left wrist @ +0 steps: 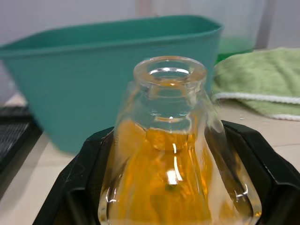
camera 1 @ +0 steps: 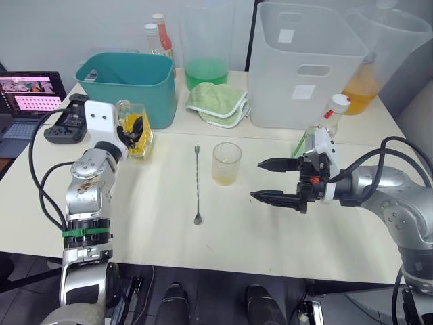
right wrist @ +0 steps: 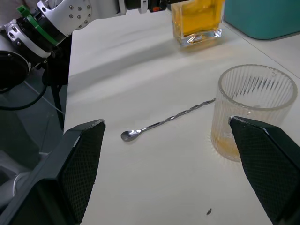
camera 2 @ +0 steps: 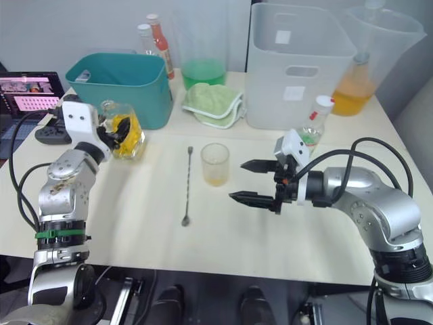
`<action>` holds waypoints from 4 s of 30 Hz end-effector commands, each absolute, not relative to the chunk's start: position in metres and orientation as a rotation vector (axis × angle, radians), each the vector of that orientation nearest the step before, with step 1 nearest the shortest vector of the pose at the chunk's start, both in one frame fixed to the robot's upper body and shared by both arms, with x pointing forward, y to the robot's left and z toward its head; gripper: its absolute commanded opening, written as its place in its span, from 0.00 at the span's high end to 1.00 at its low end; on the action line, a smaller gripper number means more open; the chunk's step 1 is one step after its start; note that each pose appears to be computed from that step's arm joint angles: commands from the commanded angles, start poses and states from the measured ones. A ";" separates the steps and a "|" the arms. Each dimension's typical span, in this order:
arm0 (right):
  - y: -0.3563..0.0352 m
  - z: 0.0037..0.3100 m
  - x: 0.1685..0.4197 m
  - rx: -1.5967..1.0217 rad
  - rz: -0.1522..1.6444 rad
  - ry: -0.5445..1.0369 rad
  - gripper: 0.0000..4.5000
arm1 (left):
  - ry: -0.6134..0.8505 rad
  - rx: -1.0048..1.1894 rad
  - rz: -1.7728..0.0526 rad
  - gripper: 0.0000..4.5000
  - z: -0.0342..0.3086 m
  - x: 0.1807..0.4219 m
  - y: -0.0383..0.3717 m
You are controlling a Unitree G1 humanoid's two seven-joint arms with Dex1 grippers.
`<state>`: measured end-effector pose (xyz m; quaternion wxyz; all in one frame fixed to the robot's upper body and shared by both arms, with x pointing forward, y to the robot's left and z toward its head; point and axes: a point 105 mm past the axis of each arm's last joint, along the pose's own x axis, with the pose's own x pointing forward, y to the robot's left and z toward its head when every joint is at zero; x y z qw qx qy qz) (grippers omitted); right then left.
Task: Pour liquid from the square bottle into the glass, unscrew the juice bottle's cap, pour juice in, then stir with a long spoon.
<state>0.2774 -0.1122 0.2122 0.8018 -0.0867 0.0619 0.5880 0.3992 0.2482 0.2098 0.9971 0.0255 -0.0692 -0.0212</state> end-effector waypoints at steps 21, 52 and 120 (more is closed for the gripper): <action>-0.109 0.220 0.279 -0.207 1.271 0.085 0.00 | -0.239 0.047 -0.135 0.10 0.232 0.381 0.245; -0.168 0.198 0.276 -0.236 0.990 0.067 0.00 | -0.094 0.216 -1.022 0.03 0.256 0.299 0.177; -0.246 0.259 0.417 -0.055 0.546 -0.183 0.26 | -0.119 0.042 -0.973 0.00 0.232 0.245 0.169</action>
